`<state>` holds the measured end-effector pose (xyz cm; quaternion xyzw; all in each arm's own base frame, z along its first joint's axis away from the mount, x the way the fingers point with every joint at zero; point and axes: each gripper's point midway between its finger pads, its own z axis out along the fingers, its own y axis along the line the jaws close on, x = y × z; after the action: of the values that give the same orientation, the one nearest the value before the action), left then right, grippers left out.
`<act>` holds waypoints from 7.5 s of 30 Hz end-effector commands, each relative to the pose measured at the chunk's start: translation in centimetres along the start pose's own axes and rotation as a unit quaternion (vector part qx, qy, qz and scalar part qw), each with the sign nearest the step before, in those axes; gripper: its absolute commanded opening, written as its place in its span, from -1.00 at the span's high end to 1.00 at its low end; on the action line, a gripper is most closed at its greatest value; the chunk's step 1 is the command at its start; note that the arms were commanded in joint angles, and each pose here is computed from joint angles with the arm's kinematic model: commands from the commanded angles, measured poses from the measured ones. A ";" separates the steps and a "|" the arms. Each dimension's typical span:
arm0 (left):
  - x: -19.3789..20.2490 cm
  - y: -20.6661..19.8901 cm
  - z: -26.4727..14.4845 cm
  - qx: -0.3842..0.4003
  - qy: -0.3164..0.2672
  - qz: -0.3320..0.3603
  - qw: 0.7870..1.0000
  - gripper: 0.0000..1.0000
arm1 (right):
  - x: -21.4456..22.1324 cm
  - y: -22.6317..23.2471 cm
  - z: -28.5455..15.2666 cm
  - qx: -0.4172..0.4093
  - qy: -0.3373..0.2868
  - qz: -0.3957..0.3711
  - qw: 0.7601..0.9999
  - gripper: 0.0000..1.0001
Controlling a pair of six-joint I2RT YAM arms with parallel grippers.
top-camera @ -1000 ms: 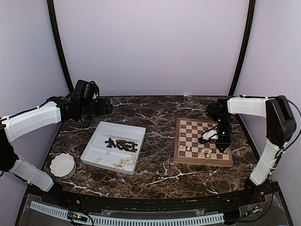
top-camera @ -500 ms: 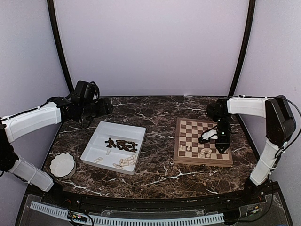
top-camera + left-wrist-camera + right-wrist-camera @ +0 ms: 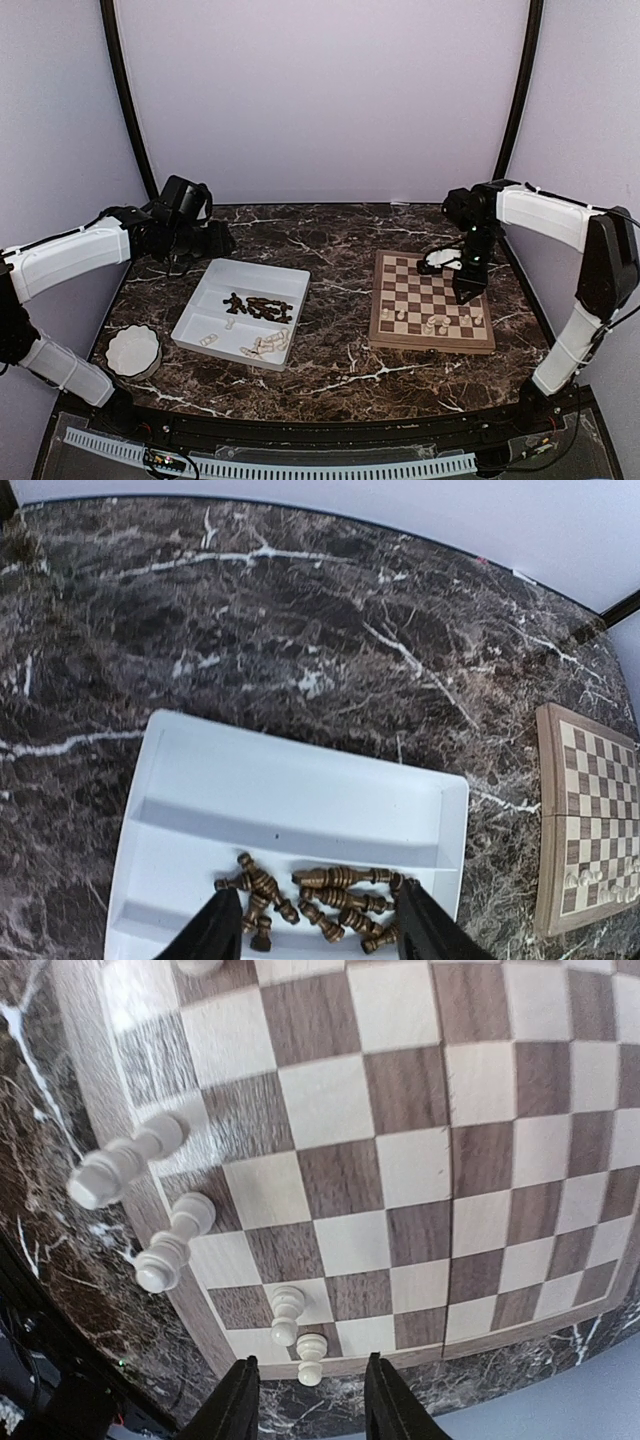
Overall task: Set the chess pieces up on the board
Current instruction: Place the pawn at g2, then pick up the pawn from the storage box, then pass from the left arm to the right, then pass from the right arm to the left, then place the pawn on c2.
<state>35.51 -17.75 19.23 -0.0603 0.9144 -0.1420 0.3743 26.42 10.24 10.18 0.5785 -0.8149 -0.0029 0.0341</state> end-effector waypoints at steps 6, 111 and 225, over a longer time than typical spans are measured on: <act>9.4 3.8 -1.3 -0.064 0.188 0.069 0.978 -0.01 | -5.3 1.8 -5.4 -0.042 -0.208 0.041 0.976 0.22; 15.0 -23.1 -12.4 0.587 0.355 0.176 0.706 0.71 | -22.7 20.5 -12.3 0.089 -0.297 -0.376 0.873 0.79; 14.9 -36.8 5.0 0.403 0.084 0.461 0.786 0.90 | 5.2 -6.7 -7.1 0.129 -0.467 0.342 0.805 -0.04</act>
<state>29.74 -56.47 17.17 0.4982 0.7423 -0.3215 0.3122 30.39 4.31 17.00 0.1992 -0.8718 -0.1736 -0.4125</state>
